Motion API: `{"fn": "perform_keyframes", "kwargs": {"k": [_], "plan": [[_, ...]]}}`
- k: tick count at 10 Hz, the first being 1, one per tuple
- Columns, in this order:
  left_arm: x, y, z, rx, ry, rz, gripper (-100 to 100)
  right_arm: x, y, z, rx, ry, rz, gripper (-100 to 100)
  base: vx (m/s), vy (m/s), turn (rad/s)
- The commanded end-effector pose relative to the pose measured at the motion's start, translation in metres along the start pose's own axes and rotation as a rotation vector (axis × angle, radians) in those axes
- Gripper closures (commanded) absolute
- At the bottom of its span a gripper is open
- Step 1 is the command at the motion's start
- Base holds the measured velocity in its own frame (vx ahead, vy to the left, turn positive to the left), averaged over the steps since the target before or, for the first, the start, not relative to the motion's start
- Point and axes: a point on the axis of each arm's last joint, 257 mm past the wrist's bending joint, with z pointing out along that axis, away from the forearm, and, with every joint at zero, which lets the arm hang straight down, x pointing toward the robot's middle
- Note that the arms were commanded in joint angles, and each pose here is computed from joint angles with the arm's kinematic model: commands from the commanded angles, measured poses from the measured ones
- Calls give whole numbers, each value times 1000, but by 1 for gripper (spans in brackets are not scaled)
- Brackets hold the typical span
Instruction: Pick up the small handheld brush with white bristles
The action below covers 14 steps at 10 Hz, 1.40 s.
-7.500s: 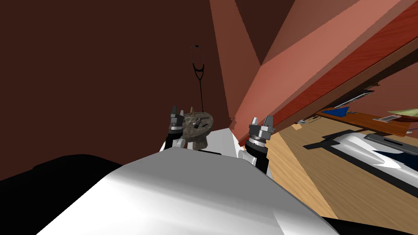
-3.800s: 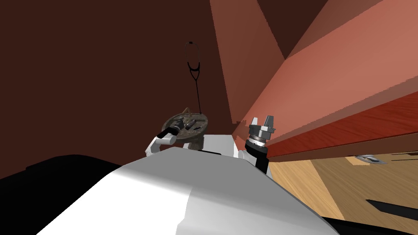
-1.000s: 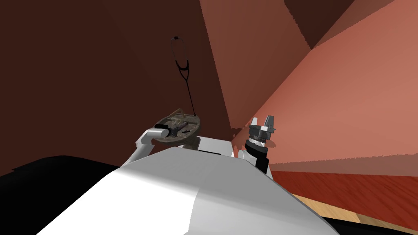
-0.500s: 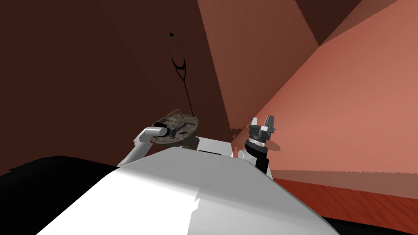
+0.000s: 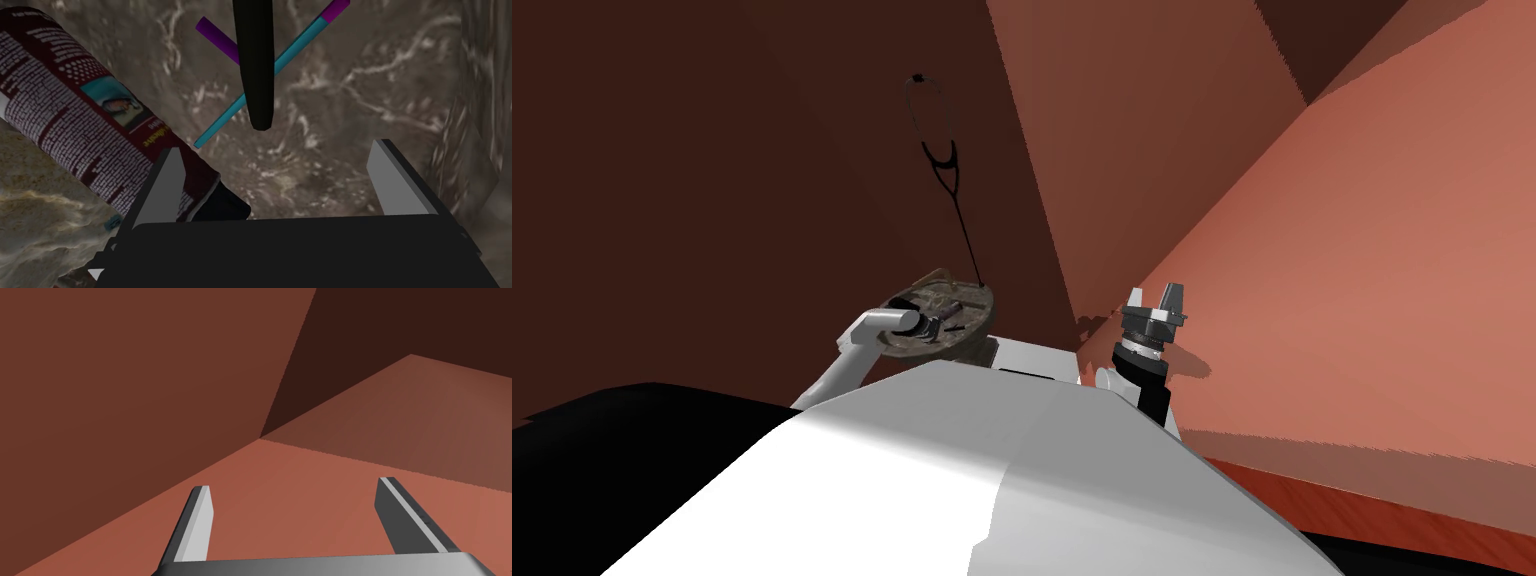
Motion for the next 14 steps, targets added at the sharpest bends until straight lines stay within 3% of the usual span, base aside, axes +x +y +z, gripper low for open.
{"fn": "perform_keyframes", "kwargs": {"k": [1,6,7,8,9,12,13,14], "plan": [[-7,10,-1,-54,-8,-17,-100,0,0,0,0,0,0,0,69,-93,35],[-20,28,-4,-169,-21,-57,-100,0,0,0,0,0,0,0,114,-96,-1],[-19,27,-4,-153,-21,-51,-100,0,0,0,0,0,0,0,68,-36,-5],[-20,27,-4,-157,-21,-52,0,0,0,0,0,0,0,0,11,-7,1],[-20,29,7,-154,-18,-59,-100,0,0,0,0,0,0,0,13,34,-27],[-20,33,22,-152,-16,-69,-100,0,0,0,0,0,0,0,-1,57,-25],[-19,33,18,-154,-13,-67,-100,0,0,0,0,0,0,0,-4,15,-7],[-19,33,19,-153,-13,-67,100,0,0,0,0,0,0,0,0,0,0]]}}
